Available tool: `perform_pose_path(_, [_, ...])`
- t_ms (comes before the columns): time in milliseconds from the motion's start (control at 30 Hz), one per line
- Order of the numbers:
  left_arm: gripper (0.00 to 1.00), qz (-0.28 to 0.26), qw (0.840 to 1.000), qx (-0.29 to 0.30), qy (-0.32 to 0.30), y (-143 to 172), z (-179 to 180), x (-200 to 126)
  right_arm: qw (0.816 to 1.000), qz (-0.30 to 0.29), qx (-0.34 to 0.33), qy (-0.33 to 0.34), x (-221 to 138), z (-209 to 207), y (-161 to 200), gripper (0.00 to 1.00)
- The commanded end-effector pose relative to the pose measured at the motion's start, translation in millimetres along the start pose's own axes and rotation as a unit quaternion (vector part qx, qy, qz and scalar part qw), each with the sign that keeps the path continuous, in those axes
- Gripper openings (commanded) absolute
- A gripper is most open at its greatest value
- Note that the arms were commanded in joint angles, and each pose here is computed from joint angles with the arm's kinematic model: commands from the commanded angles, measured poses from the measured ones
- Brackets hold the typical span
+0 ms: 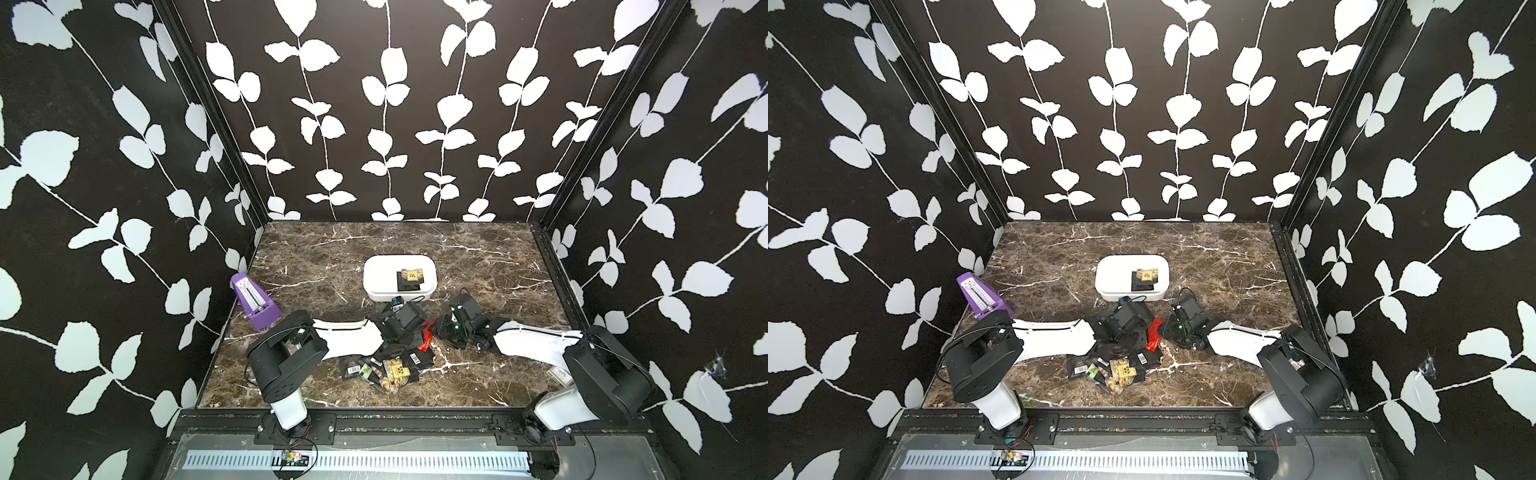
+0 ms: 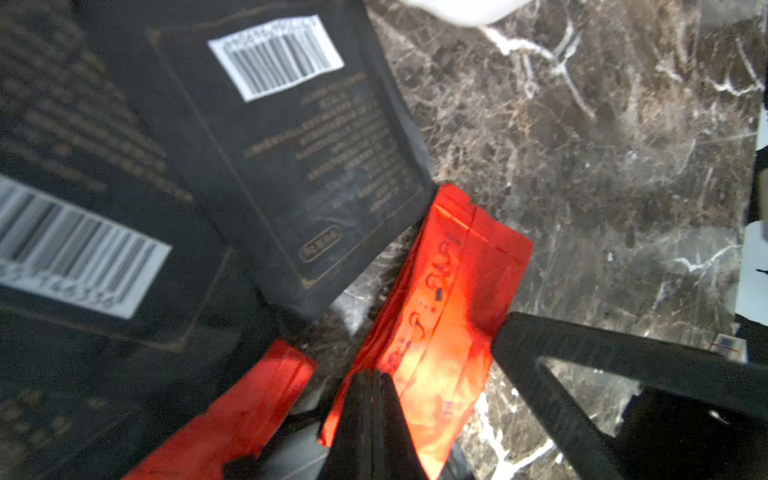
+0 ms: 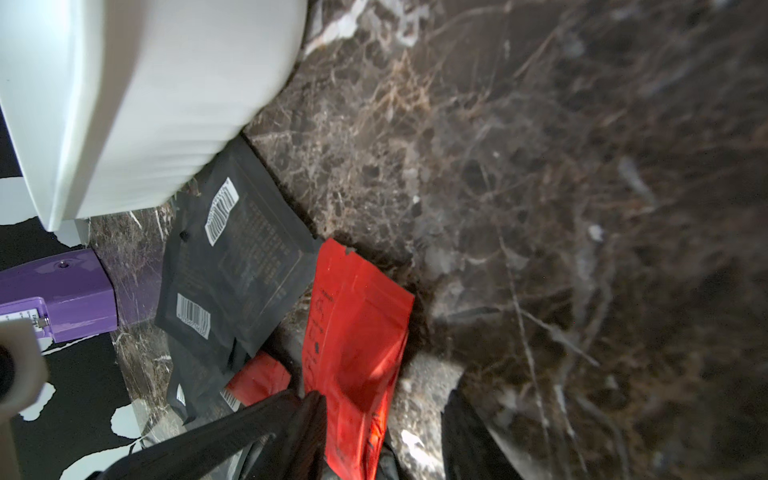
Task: Put the tea bags into the storage box
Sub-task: Pick up the tea bag from the center of the board.
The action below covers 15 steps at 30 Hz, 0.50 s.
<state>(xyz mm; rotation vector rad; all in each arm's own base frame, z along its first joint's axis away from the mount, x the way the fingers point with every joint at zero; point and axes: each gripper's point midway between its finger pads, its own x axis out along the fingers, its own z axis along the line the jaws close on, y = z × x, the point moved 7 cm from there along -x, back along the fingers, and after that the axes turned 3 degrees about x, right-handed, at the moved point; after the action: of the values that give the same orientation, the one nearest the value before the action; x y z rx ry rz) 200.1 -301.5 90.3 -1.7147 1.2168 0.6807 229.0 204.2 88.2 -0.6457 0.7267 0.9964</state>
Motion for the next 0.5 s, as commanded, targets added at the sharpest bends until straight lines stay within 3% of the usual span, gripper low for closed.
perform_pose_path(0, [0.00, 0.014, 0.999, -0.003, -0.031, 8, 16, 3, 1.000, -0.008, 0.001, -0.003, 4, 2, 0, 0.47])
perform_pose_path(467, [0.01, 0.020, 0.999, -0.002, -0.034, 9, 17, 5, 1.000, 0.000, -0.001, 0.001, 15, 3, 5, 0.43])
